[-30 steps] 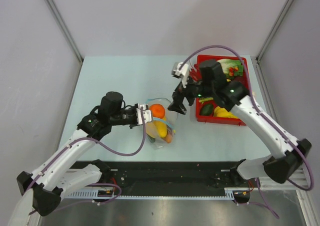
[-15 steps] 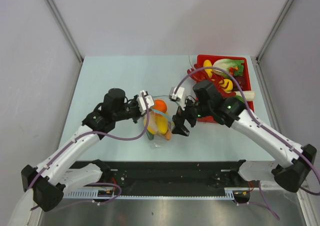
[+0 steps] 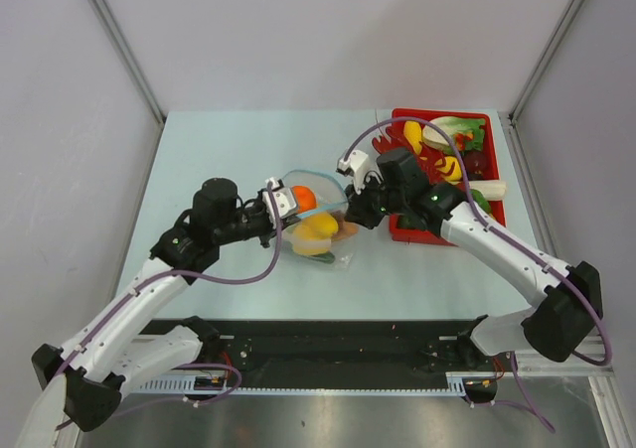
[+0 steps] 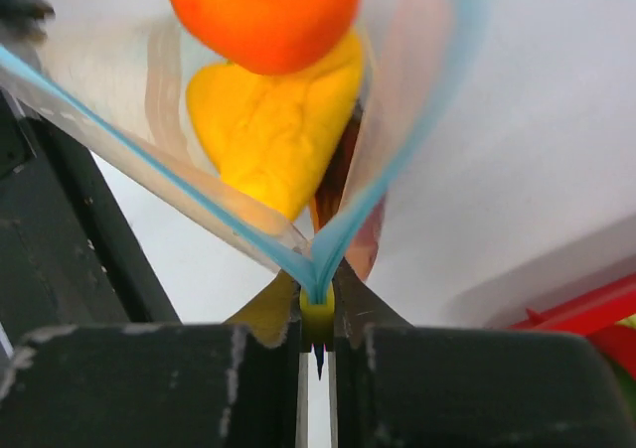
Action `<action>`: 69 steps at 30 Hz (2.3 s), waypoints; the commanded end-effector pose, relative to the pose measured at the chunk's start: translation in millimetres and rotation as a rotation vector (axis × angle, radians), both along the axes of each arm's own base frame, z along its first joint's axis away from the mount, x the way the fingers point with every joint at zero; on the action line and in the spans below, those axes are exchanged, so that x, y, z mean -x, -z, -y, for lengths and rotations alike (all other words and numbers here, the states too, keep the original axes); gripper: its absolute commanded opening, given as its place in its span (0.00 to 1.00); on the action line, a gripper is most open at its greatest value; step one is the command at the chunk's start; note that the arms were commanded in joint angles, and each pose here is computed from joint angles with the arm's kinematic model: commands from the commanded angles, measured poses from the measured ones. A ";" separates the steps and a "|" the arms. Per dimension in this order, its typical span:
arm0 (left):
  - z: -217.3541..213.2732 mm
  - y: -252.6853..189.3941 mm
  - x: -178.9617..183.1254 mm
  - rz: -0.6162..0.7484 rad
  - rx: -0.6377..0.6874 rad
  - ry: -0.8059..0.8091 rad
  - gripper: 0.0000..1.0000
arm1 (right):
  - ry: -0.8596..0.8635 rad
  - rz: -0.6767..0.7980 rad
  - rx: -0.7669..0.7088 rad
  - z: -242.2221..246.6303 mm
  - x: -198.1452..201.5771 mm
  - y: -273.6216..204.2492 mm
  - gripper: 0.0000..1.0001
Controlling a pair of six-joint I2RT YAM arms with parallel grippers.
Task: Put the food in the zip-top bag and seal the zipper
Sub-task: Zip the zipper food storage bag at the center of the board.
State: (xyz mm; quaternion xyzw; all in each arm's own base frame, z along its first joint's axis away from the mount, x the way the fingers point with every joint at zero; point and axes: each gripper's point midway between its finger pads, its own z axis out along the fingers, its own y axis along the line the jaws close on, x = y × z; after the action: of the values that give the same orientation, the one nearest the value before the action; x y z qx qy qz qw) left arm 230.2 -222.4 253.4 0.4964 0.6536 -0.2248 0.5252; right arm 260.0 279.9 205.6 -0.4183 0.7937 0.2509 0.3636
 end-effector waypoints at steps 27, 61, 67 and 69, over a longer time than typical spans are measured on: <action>24.6 -26.7 7.5 -0.020 0.011 0.205 0.86 | -0.375 0.462 -0.117 -12.9 20.0 -88.1 0.00; -8.7 98.2 7.5 -0.206 -0.309 0.127 0.00 | -0.432 0.365 -0.083 -27.3 22.6 -54.6 0.00; -3.4 67.7 20.6 -0.229 -0.203 0.210 0.00 | -0.425 0.395 -0.085 -23.5 20.8 -61.7 0.00; -3.2 32.6 26.1 -0.177 -0.132 0.240 0.00 | -0.418 0.413 -0.090 -21.6 20.0 -66.8 0.00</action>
State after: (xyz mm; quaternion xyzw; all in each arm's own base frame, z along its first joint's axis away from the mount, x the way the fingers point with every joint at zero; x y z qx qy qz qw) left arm 212.3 -227.4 172.8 0.5974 0.6658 -0.2589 0.3645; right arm 237.3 297.6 232.1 -0.5986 0.6321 0.2626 0.4161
